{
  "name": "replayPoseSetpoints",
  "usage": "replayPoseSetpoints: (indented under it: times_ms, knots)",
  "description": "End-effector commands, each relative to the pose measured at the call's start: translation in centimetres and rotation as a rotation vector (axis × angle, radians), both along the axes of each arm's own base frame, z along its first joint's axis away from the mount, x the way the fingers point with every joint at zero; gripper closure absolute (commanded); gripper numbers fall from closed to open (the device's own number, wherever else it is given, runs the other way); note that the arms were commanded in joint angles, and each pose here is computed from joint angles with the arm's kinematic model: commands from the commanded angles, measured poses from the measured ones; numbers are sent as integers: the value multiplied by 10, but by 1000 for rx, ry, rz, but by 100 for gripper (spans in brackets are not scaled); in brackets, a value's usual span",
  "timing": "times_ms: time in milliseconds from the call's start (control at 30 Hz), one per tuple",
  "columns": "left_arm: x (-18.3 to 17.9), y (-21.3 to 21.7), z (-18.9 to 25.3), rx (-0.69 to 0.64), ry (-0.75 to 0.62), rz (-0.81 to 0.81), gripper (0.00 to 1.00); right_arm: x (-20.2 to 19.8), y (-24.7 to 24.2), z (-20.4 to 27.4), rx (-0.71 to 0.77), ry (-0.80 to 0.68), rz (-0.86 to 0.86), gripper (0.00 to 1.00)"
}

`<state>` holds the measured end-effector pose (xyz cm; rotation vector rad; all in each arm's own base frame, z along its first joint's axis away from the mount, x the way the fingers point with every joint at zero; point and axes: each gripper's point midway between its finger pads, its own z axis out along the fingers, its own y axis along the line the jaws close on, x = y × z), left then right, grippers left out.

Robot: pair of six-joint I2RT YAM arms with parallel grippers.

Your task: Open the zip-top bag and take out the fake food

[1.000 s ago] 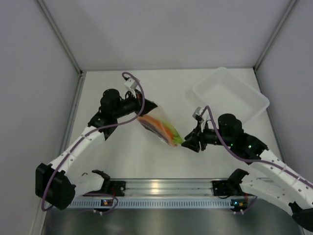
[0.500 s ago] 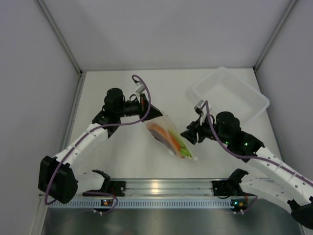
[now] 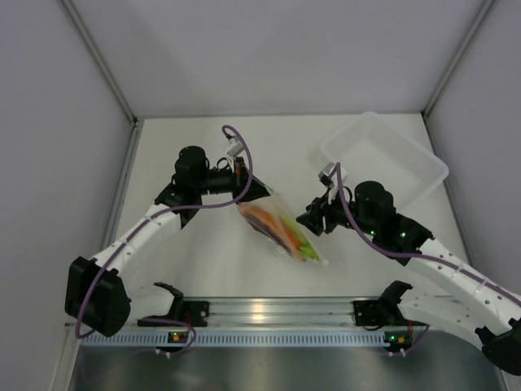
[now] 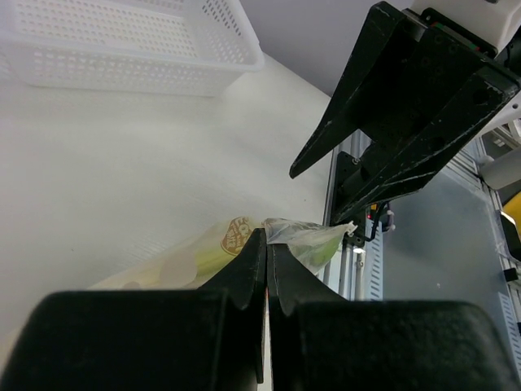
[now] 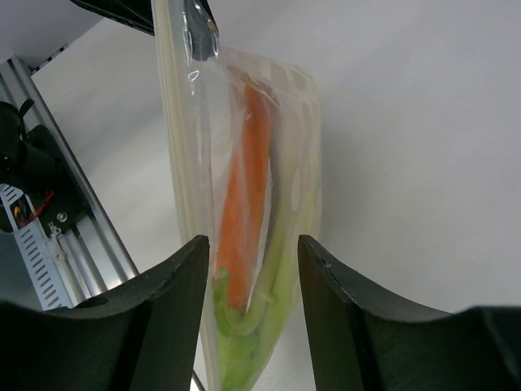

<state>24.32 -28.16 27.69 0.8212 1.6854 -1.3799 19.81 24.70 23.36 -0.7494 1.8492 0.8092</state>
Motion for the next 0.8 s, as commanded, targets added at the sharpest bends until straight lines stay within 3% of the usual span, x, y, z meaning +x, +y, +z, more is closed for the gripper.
replayPoseSetpoints:
  times_ms: [0, 367, 767]
  knots:
    - [2, -3, 20, -48, -95, -29, 100, -3, 9, 56, 119, -121, 41, 51]
    - [3, -5, 15, -43, -71, -44, 100, -24, 18, 50, 117, -112, 181, 49]
    - [2, -6, 19, -48, -71, -58, 100, -7, 24, 35, 73, -86, 141, 51]
